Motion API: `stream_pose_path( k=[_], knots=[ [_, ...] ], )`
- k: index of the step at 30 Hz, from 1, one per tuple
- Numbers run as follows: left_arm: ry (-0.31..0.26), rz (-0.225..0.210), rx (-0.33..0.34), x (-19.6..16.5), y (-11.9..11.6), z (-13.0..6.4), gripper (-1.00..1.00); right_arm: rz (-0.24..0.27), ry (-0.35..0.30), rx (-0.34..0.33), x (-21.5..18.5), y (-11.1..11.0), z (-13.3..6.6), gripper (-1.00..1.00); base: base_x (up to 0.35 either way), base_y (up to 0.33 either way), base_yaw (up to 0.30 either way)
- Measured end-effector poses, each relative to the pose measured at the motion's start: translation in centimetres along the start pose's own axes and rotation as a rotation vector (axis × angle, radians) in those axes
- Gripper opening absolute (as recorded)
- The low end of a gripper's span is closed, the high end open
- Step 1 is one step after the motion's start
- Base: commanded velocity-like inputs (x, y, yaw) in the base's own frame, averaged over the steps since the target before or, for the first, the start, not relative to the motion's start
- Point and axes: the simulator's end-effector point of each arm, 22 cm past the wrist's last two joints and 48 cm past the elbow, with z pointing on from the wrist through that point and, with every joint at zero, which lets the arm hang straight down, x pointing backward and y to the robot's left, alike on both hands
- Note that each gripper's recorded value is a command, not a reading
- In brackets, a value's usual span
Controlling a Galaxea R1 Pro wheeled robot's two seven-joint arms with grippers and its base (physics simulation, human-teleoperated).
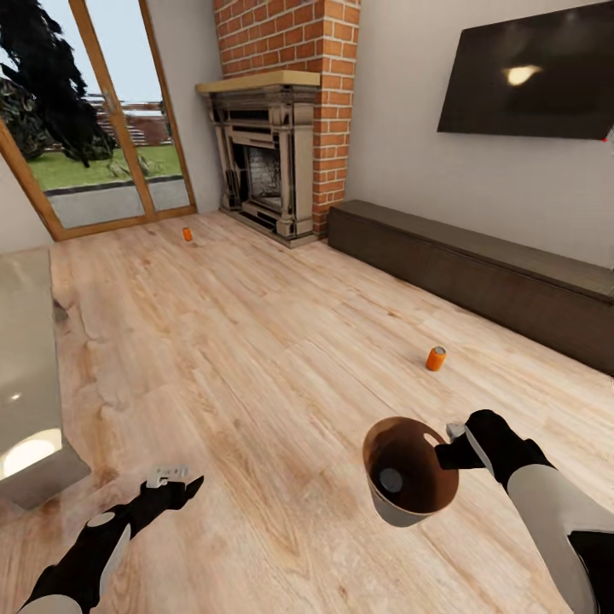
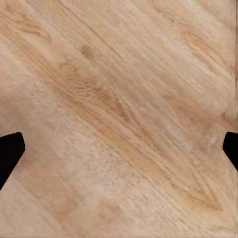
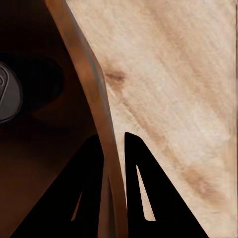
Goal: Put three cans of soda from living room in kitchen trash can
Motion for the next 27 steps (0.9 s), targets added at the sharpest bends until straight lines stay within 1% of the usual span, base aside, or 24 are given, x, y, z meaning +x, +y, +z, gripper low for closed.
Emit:
stream_pose_path(
  k=[3, 6, 9, 17, 27],
  knots=[
    [0.000, 0.000, 0.001, 0.00, -0.05, 0.01, 1.00, 0.006, -0.001, -0.012, -0.04, 0.41, 0.02, -1.00, 0.074, -0.310, -0.026],
    [0.000, 0.000, 0.001, 0.00, -0.09, 0.02, 1.00, 0.009, -0.001, -0.013, -0.04, 0.36, 0.00, -1.00, 0.074, -0.310, -0.152],
    [0.000, 0.000, 0.001, 0.00, -0.08, 0.02, 1.00, 0.001, 0.001, -0.002, 0.01, 0.11, 0.01, -1.00, 0.076, -0.310, -0.216],
    [0.001, 0.004, 0.001, 0.02, -0.10, 0.02, 1.00, 0.002, 0.001, -0.005, 0.00, 0.27, 0.02, -1.00, 0.084, -0.310, -0.246],
    [0.000, 0.004, 0.001, 0.02, -0.10, 0.02, 1.00, 0.008, 0.000, -0.005, 0.03, -0.01, -0.02, -1.00, 0.214, -0.251, -0.240]
  ],
)
